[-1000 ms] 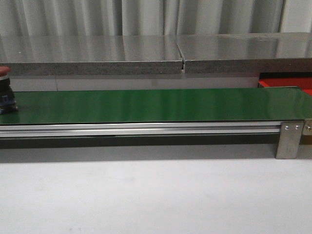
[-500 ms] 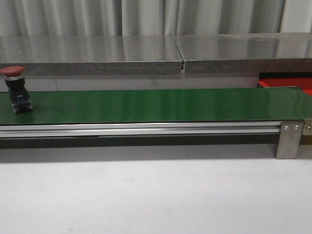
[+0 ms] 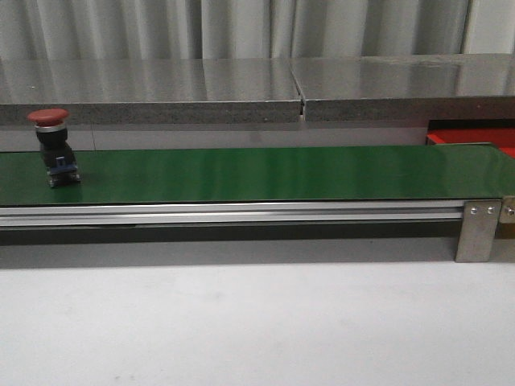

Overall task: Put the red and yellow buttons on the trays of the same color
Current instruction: 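Grasp a yellow button from the table with the left gripper, then lower the yellow button onto the green belt and open the left gripper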

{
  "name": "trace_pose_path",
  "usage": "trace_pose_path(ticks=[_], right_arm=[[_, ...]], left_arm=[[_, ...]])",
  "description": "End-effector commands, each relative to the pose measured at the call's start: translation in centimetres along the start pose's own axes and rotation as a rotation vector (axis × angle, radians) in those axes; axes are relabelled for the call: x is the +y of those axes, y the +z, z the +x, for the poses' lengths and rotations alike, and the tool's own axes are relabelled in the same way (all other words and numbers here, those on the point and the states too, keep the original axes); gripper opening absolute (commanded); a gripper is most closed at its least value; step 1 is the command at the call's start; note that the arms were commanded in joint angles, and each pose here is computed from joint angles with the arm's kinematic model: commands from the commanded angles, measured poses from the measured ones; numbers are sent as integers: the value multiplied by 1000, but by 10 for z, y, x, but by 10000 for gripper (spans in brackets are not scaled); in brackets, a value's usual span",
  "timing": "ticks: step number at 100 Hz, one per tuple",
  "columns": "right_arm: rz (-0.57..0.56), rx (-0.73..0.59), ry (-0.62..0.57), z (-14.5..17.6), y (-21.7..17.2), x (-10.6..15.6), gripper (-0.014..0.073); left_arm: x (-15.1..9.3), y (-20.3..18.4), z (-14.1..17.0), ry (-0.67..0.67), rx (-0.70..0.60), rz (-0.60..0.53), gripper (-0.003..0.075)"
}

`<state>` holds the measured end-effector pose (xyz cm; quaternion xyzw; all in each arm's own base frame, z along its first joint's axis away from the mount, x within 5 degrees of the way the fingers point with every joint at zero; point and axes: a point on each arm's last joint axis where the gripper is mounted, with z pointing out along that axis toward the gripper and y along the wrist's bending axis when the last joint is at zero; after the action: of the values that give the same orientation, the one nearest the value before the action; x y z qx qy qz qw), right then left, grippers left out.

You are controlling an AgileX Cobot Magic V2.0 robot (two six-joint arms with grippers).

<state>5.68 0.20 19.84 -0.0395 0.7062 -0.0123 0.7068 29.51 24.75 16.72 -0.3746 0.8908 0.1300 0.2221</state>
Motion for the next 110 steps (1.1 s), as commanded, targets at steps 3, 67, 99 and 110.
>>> trace_pose_path(ticks=[3, 67, 99, 110], right_arm=[[2, -107, -18, -12, -2, 0, -60], [2, -107, -18, -12, -2, 0, -60], [2, -107, -18, -12, -2, 0, -60], [2, -107, -18, -12, -2, 0, -60]], left_arm=[[1, -23, -20, -19, -116, 18, 271], [-17, -164, -32, -41, -402, 134, -19], [-120, -191, -2, 370, -437, 320, -19], [-145, -189, 7, 453, -404, 349, -19]])
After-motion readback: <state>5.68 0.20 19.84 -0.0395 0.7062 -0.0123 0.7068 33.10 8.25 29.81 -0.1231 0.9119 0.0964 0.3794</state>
